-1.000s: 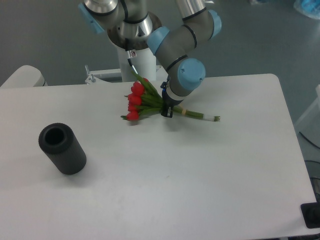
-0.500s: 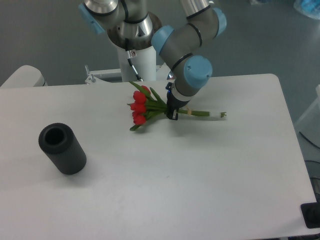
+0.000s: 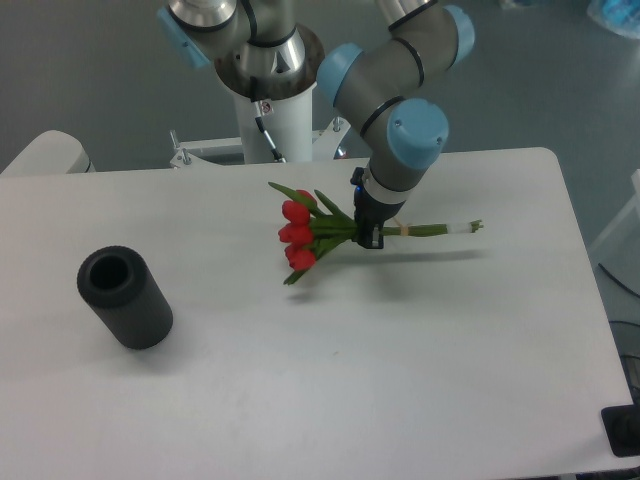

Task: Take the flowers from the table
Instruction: 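Lift the tulip bunch off the table and carry it away from the stand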

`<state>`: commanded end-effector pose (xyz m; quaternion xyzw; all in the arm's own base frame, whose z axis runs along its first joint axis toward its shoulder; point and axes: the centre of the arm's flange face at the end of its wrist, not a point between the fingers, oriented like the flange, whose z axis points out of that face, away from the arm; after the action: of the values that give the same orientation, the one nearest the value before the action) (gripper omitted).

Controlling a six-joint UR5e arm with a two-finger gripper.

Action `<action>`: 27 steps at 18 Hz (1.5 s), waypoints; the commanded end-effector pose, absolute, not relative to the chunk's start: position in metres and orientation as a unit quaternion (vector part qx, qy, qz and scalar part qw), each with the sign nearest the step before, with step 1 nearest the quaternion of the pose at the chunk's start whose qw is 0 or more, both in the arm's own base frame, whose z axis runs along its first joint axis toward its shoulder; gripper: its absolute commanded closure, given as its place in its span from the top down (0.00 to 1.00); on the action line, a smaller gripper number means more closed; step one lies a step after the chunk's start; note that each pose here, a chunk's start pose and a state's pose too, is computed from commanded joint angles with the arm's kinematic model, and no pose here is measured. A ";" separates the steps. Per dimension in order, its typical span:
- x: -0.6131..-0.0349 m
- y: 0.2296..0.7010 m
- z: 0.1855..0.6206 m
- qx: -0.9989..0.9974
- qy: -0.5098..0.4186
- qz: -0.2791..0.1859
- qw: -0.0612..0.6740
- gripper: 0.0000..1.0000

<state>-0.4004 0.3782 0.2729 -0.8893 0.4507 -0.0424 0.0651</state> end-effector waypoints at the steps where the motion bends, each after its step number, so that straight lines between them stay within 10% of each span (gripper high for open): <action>1: -0.403 0.381 0.275 -0.894 0.440 -0.040 0.068 0.16; 27: -0.447 0.530 0.272 -0.958 0.285 -0.001 0.026 0.14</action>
<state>-0.4471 0.5295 0.2720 -0.9583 0.2845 -0.0013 0.0259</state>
